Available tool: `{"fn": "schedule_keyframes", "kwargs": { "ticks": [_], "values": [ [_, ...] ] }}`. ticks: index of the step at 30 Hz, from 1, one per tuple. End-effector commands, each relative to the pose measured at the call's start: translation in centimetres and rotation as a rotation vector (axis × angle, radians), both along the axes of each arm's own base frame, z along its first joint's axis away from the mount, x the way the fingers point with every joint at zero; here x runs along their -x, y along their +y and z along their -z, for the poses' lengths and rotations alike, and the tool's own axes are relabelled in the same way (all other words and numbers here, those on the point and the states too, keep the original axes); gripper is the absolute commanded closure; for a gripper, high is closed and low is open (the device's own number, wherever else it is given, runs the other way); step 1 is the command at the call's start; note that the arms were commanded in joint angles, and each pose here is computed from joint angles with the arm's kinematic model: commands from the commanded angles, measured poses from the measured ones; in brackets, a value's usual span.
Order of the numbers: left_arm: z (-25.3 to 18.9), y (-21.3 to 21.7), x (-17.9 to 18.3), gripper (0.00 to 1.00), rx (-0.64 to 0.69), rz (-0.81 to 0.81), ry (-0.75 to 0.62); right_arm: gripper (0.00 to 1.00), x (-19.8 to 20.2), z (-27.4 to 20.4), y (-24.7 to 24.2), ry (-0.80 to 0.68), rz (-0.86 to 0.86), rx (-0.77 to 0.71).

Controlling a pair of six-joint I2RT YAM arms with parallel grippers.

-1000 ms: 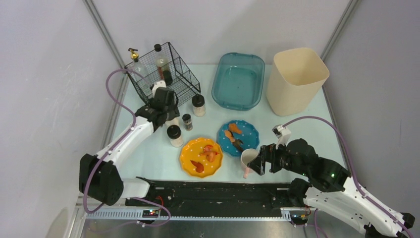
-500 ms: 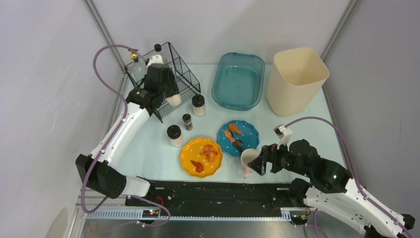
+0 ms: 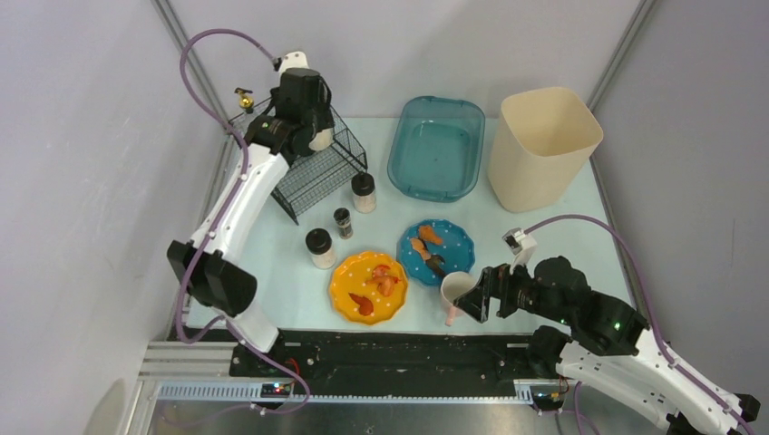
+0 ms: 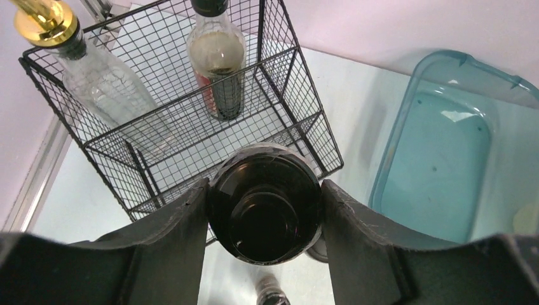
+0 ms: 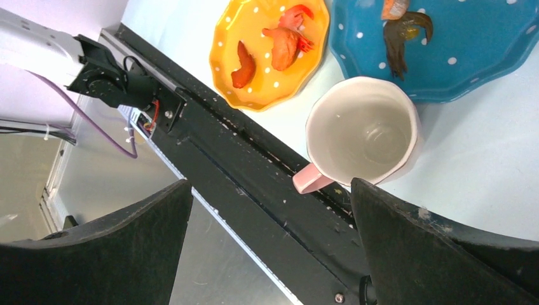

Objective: Clear the kitchen counter

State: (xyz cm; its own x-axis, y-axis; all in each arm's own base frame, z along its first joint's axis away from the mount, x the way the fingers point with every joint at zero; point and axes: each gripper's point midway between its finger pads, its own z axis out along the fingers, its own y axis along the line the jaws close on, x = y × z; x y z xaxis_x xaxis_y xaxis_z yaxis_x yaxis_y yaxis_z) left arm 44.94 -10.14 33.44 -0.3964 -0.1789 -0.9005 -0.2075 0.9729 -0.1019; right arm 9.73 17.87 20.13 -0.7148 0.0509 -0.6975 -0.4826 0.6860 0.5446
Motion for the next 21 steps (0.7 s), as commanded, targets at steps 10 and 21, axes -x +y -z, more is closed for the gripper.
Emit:
{"fn": "schedule_keyframes", "kwargs": {
  "ticks": [10,21],
  "values": [
    [-3.2,1.2,-7.3,1.0,-0.024,-0.104,-0.126,0.01,1.5,-4.0,0.9,-0.083,-0.103,-0.141],
    [0.8,1.5,-12.5,1.0,-0.052,-0.169,-0.098,0.0,1.0,-3.4,0.9,-0.098,-0.108,-0.093]
  ]
}}
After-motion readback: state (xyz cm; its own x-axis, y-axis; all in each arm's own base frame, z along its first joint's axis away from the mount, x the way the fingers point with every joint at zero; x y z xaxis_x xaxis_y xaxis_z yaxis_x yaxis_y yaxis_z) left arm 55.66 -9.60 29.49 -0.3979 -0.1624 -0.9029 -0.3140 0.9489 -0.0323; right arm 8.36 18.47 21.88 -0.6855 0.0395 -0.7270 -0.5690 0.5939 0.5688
